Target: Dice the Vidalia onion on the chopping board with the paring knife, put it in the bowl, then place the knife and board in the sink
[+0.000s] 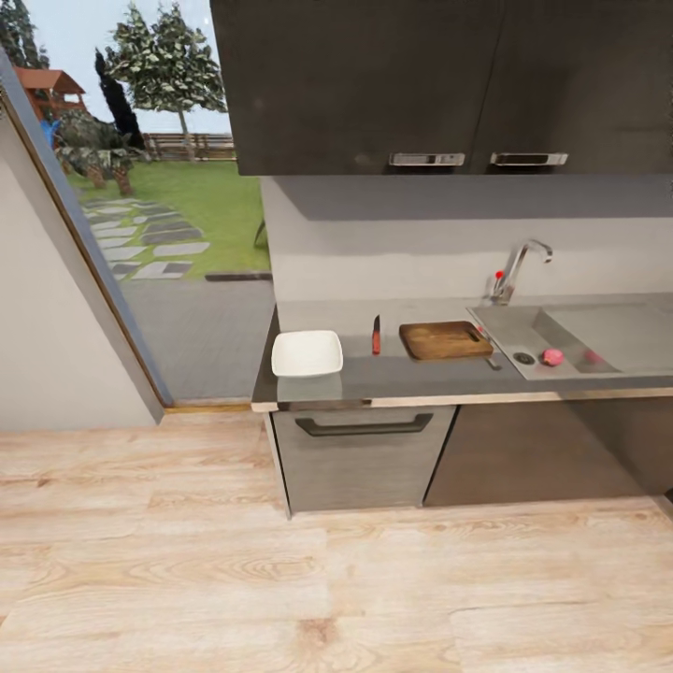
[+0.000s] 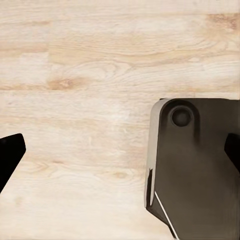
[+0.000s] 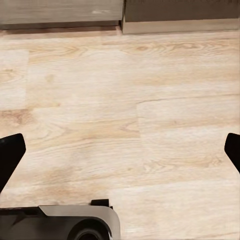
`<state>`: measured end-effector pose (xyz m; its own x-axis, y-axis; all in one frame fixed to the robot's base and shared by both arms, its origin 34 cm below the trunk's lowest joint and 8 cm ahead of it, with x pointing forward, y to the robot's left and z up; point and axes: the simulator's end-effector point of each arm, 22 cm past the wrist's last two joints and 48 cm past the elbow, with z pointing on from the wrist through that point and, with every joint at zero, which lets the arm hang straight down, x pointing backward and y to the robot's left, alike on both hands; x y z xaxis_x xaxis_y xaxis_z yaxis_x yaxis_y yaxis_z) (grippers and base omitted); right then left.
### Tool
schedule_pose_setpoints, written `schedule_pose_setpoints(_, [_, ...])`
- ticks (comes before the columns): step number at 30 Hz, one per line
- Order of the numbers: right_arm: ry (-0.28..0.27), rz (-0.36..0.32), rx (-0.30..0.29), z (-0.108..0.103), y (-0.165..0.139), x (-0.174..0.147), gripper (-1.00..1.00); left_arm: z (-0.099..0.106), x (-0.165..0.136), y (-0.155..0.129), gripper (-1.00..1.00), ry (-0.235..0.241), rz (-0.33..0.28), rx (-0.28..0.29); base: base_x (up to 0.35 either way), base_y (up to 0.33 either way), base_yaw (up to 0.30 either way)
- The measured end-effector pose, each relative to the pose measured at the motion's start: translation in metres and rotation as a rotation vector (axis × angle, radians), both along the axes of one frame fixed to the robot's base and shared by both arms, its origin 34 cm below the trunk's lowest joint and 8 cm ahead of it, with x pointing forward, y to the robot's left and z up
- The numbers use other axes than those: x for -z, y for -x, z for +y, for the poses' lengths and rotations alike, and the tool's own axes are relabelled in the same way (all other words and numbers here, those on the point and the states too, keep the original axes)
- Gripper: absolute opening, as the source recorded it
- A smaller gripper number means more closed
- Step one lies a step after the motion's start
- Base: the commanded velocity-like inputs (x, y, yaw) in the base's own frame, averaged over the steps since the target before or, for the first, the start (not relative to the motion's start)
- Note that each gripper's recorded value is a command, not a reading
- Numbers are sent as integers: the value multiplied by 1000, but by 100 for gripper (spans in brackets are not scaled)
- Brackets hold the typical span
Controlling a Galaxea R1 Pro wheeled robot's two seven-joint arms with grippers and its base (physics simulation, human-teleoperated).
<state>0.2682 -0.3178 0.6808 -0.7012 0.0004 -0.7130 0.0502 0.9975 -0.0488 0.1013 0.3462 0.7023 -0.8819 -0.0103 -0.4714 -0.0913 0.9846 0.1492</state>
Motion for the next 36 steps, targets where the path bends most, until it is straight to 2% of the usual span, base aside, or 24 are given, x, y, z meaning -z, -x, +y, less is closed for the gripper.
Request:
schedule_pose_setpoints(25, [0,-46,0,0,-14,-8,100,-1,2,-3,100,2,-19,-4,0,0,0])
schedule_pose_setpoints(29, [6,-54,2,-4,-16,-9,100,-7,5,-3,100,11,-13,-11,0,0,0])
schedule_pose_setpoints(31, [12,-59,5,-8,-18,-10,100,-11,10,-8,100,12,1,-22,0,0,0])
schedule_pose_setpoints(33, [16,-66,7,-11,-20,-12,100,-9,20,-26,100,-3,27,-44,0,0,0])
schedule_pose_setpoints(36, [20,-88,10,-12,-30,-15,100,-10,37,-50,100,-17,96,-78,0,0,0])
